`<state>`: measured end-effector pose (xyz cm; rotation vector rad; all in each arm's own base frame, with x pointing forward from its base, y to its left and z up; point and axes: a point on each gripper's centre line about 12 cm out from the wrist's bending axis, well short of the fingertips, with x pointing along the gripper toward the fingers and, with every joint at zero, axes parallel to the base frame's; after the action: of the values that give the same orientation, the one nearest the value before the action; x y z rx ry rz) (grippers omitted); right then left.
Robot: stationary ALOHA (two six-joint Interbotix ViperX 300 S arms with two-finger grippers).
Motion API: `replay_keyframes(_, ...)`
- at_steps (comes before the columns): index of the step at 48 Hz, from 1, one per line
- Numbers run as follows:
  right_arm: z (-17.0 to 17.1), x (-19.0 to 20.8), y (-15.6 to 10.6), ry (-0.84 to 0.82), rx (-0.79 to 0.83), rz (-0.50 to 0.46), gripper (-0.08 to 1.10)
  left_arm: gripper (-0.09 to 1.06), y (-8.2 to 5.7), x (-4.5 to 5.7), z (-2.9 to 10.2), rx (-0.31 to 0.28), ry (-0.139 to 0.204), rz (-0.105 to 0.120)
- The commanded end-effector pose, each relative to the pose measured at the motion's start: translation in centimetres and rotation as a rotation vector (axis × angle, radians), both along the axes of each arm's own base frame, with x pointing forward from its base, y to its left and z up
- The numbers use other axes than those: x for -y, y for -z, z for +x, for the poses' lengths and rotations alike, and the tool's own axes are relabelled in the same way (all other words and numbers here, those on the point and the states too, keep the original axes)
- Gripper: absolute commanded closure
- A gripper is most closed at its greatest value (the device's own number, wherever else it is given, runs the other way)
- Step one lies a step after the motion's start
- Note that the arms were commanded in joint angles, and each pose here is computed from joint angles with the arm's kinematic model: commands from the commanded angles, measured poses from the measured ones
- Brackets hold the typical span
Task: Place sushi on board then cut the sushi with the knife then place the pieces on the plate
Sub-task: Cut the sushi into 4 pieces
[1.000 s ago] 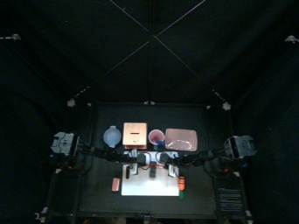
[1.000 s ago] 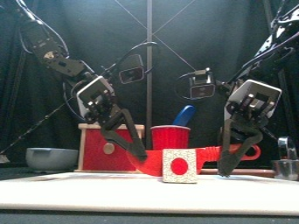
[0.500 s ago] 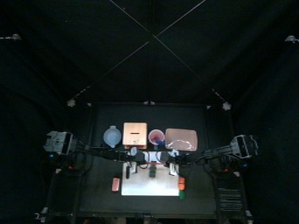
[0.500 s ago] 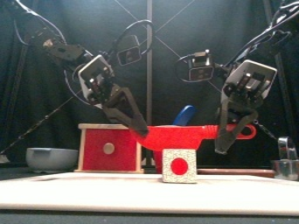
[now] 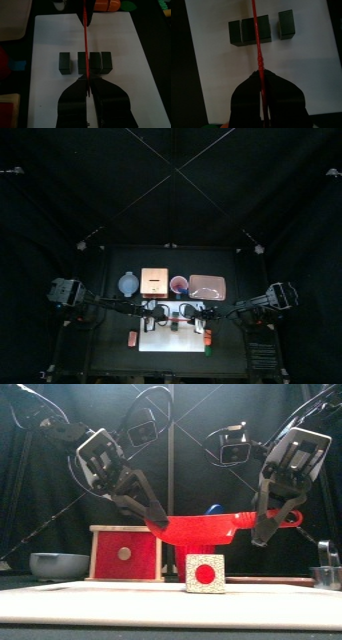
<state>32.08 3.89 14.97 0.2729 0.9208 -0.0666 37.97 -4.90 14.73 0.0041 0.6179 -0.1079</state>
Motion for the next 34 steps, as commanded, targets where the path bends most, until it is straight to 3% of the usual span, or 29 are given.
replay_keyframes(1, 0.5, -0.1, -1.1, 0.010, 0.037, 0.017, 0.63, 0.55, -0.4, 0.3, 0.3, 0.015, 0.002, -0.006)
replay_keyframes(16, 0.6, -0.7, 0.0, 0.004, 0.009, 0.025, 0.63, 0.55, 0.8, 0.4, 0.5, -0.015, 0.000, -0.008)
replay_keyframes(34, 0.7, -0.6, 0.1, 0.006, 0.006, 0.023, 0.63, 0.55, 0.8, 0.1, 0.6, -0.015, -0.005, -0.004)
